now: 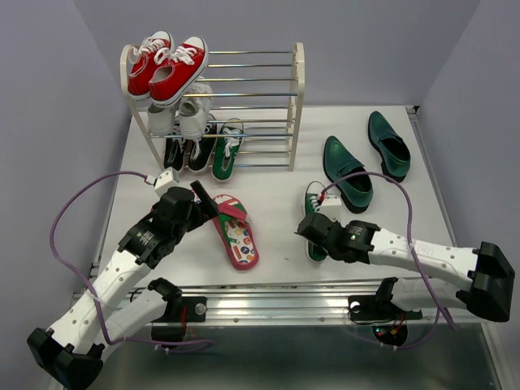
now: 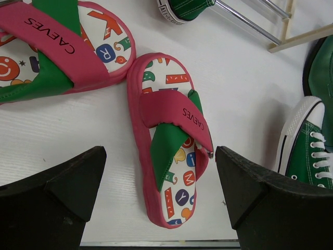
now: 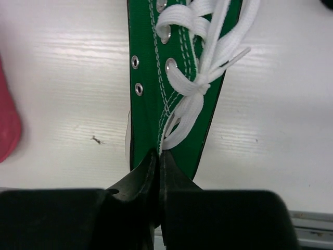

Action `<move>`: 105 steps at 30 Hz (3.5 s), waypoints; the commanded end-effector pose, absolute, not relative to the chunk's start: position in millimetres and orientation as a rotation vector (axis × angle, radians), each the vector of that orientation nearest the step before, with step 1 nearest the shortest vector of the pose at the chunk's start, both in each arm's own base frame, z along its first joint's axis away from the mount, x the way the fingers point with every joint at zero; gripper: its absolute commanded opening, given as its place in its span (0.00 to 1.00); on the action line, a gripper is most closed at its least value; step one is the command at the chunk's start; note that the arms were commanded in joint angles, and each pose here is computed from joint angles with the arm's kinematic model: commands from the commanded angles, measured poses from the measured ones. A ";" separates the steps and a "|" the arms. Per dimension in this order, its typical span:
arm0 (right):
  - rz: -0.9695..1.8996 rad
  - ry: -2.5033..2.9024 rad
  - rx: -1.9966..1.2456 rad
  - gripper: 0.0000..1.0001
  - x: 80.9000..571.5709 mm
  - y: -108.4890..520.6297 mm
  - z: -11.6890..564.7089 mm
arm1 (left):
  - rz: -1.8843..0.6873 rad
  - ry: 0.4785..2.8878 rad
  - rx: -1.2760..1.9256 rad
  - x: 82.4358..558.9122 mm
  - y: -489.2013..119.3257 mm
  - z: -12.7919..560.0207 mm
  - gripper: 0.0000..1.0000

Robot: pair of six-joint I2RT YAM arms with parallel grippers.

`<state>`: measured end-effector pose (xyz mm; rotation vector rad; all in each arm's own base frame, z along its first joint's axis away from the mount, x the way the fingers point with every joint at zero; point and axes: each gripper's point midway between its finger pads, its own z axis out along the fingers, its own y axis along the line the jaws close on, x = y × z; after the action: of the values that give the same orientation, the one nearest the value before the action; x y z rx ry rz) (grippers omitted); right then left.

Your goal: Place and organize the shoes onto the shoe shelf

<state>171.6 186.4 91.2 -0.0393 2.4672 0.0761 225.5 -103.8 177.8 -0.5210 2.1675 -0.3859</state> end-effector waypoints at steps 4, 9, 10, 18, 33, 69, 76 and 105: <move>0.301 2.119 -0.164 0.01 218.8 236.1 182.2 | -0.378 2.158 -0.519 227.7 -103.2 175.4 0.99; 0.369 2.092 -0.258 0.01 225.3 266.5 196.7 | -0.373 2.159 -0.521 227.9 -102.6 175.8 0.99; 0.367 2.095 -0.259 0.01 228.6 273.4 197.6 | -0.373 2.158 -0.523 228.0 -102.4 175.9 0.99; 0.239 2.095 -0.155 0.01 259.7 295.2 187.4 | -0.382 2.160 -0.513 227.5 -103.8 175.8 0.99; 0.150 2.079 -0.073 0.01 351.2 349.8 187.7 | -0.405 2.166 -0.489 226.9 -108.4 175.8 0.99; 0.011 1.875 0.157 0.01 476.0 362.8 190.1 | -0.436 2.169 -0.457 226.1 -114.1 177.2 0.99; -0.005 1.892 0.152 0.01 490.2 356.1 176.6 | -0.443 2.166 -0.451 225.8 -114.8 178.0 0.99; 0.111 1.978 0.121 0.07 481.1 374.1 162.7 | -0.457 2.155 -0.446 225.6 -115.5 180.5 0.99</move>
<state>465.8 361.5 108.4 0.0287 2.1025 0.0230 224.4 -113.7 178.1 -0.4660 2.1770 -0.4413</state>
